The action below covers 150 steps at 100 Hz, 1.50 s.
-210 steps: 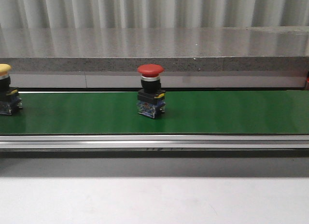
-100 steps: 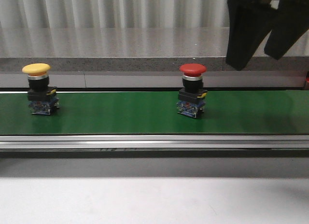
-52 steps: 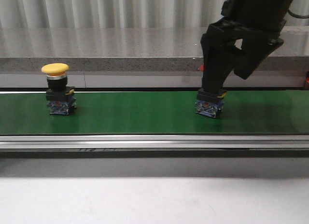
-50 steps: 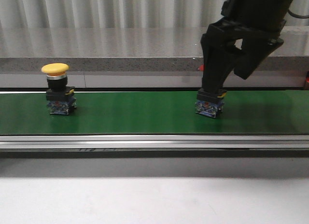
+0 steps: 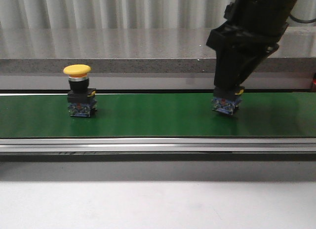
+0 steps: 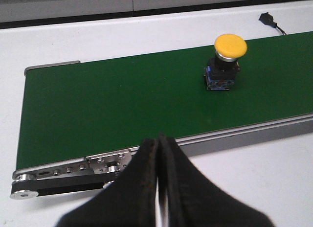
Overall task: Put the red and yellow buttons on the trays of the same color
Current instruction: 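Lower the right gripper onto the arriving red button and grasp it, then carry the red button with the right gripper and release it in the red tray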
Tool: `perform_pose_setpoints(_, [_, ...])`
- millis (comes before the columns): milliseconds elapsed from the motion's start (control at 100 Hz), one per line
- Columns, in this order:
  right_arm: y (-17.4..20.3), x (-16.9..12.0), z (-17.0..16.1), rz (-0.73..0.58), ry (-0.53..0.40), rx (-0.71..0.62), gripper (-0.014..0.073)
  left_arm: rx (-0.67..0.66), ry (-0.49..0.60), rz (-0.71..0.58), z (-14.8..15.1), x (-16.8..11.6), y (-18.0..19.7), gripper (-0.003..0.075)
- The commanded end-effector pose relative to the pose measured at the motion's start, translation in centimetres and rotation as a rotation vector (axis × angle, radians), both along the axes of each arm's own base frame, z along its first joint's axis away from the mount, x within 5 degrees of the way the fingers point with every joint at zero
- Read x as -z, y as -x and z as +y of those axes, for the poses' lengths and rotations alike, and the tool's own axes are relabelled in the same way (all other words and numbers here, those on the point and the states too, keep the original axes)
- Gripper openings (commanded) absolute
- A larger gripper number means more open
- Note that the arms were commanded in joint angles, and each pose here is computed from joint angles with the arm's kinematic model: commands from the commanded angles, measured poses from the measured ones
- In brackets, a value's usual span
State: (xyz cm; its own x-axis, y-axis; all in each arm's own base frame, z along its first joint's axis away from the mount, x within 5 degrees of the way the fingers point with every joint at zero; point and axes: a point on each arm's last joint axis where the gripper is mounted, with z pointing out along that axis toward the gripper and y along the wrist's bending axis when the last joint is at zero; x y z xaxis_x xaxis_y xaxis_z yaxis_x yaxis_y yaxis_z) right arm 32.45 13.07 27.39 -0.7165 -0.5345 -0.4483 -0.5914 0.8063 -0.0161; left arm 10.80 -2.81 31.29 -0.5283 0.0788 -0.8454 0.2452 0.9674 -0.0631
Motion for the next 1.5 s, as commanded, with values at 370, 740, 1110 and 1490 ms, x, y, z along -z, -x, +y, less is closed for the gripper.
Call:
perform_pose_setpoints(370, [1.0,-8.1,-14.3,-0.243,-0.128,0.553,0.005,0.001,0.029,-0.079,-0.1,-1.3,-0.2,-0.002])
perform_pose_setpoints(740, [3.5,-8.2,-25.9,-0.28,-0.161,1.039,0.005,0.001,0.029,-0.079,-0.1,-1.3,-0.2,-0.002])
perform_pose_setpoints(1110, [4.3,-4.9,-33.1,-0.263,-0.168,1.297,0.005,0.001,0.029,-0.079,-0.1,-1.3,-0.2,-0.002])
perform_pose_setpoints(1490, [1.4,-1.5,-34.8,-0.295,-0.256,1.346,0.005,0.001,0.029,-0.079,-0.1,-1.3,-0.2,-0.002])
